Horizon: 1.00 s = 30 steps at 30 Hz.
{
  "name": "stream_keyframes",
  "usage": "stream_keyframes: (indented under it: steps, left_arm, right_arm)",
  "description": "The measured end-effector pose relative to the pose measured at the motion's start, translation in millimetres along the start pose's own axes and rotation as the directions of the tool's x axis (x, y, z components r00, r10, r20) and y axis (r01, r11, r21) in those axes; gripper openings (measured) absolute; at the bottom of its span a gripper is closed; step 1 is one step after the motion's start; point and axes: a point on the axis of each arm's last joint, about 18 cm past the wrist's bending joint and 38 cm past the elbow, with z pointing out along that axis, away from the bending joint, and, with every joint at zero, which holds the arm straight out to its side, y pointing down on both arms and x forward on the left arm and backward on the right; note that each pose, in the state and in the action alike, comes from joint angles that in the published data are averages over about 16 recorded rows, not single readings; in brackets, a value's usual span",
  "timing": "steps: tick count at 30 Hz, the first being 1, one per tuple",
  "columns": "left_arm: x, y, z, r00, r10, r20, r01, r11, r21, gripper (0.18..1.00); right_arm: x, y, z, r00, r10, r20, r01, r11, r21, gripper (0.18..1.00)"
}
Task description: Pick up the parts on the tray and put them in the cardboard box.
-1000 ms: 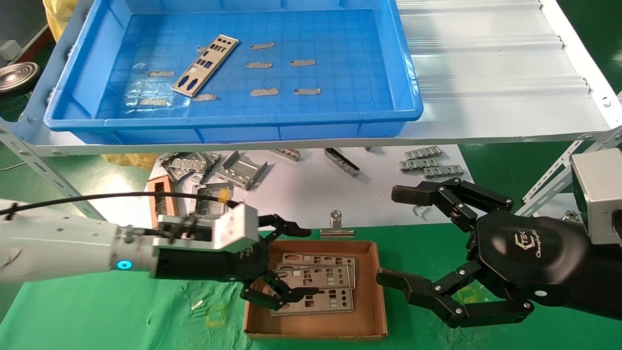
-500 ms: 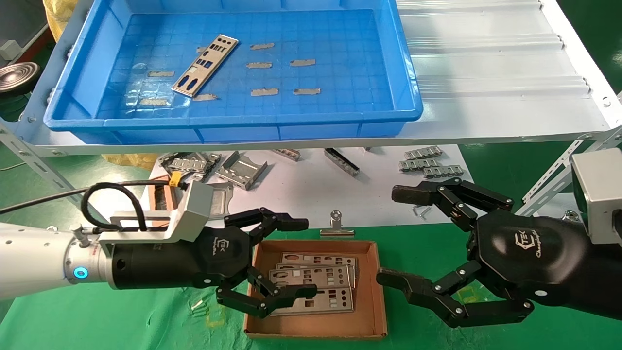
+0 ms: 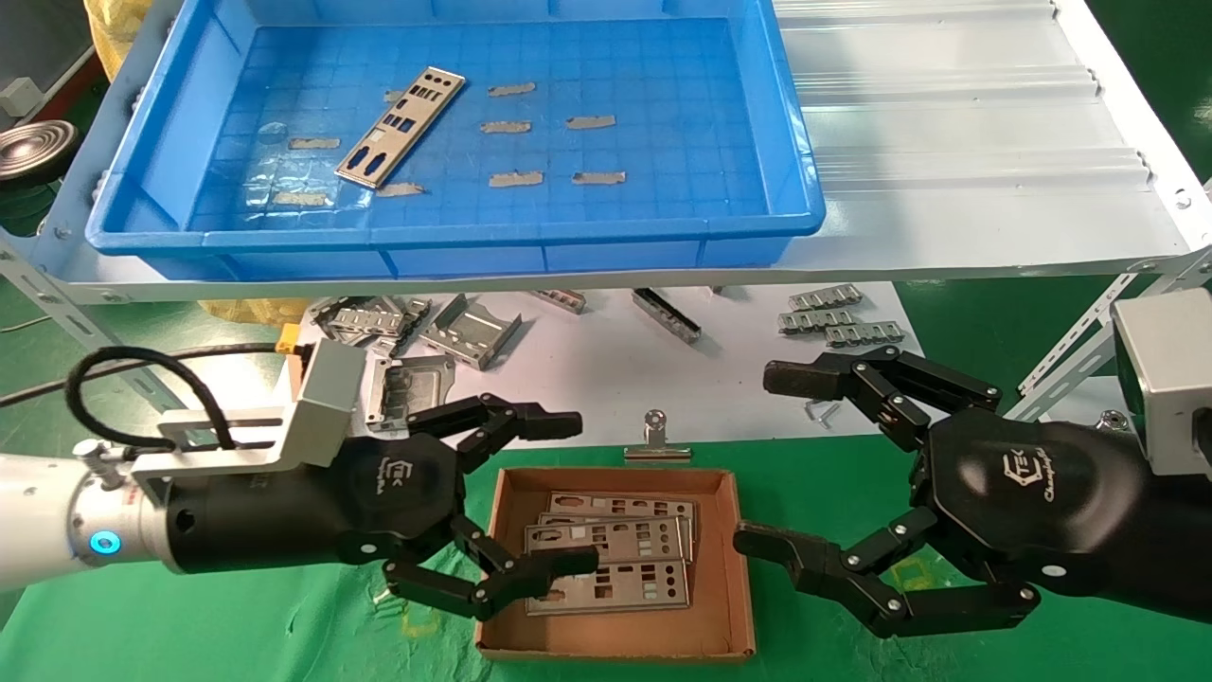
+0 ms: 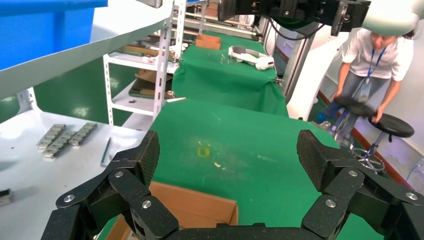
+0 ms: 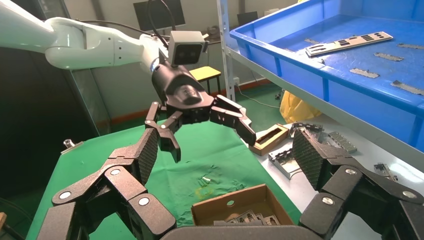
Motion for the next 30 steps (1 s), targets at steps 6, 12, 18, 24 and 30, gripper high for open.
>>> stream_keyframes:
  steps: [6, 12, 18, 24, 30]
  left_arm:
    - [7, -8, -11, 1.000, 0.006, 0.010, -0.006, 1.000, 0.017, 1.001]
    - [15, -17, -21, 1.000, 0.015, 0.020, -0.015, 0.999, 0.029, 1.001]
    - [24, -26, -32, 0.999, 0.026, 0.030, -0.027, 0.999, 0.035, 1.001]
    - [33, -36, -42, 0.998, 0.040, 0.039, -0.041, 0.998, 0.037, 1.001]
    - [44, -46, -52, 0.997, 0.056, 0.047, -0.057, 0.998, 0.033, 1.001]
  right_arm:
    - [0, 0, 0, 1.000, 0.000, 0.000, 0.000, 1.000, 0.000, 1.000]
    - [0, 0, 0, 1.000, 0.000, 0.000, 0.000, 1.000, 0.000, 1.000]
    - [0, 0, 0, 1.000, 0.000, 0.000, 0.000, 1.000, 0.000, 1.000]
    - [0, 0, 0, 1.000, 0.000, 0.000, 0.000, 1.000, 0.000, 1.000]
    - [0, 0, 0, 1.000, 0.000, 0.000, 0.000, 1.000, 0.000, 1.000]
